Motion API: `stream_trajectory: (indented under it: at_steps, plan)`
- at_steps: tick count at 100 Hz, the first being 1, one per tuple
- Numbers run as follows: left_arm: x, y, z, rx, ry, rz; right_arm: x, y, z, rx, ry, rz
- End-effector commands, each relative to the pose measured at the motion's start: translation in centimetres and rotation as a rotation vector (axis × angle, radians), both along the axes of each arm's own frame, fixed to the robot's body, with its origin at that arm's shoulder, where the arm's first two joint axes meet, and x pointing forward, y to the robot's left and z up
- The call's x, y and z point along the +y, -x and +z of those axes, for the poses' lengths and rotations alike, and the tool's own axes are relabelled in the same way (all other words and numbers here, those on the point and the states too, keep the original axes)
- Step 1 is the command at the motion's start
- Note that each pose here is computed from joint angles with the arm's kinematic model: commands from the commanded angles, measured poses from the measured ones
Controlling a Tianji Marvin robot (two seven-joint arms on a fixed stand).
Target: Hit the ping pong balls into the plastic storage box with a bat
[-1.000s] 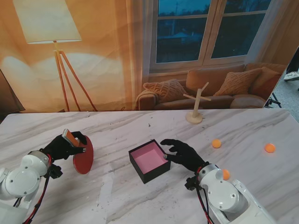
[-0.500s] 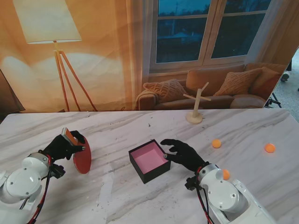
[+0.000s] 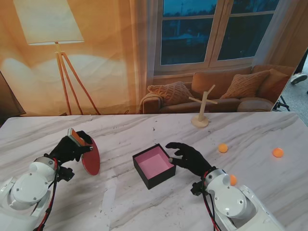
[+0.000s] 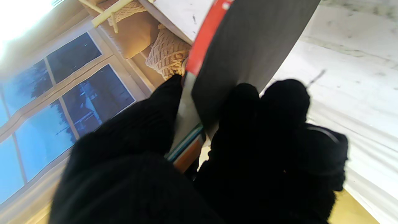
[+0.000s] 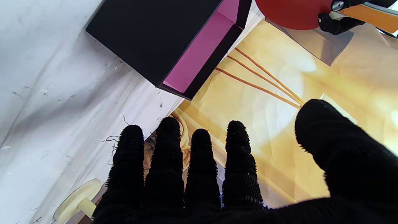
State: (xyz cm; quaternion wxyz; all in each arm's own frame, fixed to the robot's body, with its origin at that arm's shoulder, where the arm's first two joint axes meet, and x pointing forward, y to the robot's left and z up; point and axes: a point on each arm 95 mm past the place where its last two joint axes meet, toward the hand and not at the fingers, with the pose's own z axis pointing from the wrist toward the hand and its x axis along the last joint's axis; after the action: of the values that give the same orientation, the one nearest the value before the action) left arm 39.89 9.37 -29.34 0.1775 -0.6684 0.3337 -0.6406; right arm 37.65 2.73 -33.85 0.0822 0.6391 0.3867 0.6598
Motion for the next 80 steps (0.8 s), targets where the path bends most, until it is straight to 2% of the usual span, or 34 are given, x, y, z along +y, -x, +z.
stream_trajectory:
  at_steps: [1, 42, 80]
  plan:
    - [-1.2, -0.3, 0.7, -0.021, 0.039, -0.027, 0.0, 0.0, -0.1, -0.001, 0.003, 0.005]
    - [-4.8, -1.6, 2.0, -0.07, 0.166, -0.05, -0.6, -0.1, 0.2, -0.028, 0.002, -0.014]
    - [-8.8, -2.6, 3.2, -0.11, 0.29, -0.055, -1.6, -0.4, 1.3, -0.064, 0.012, -0.034]
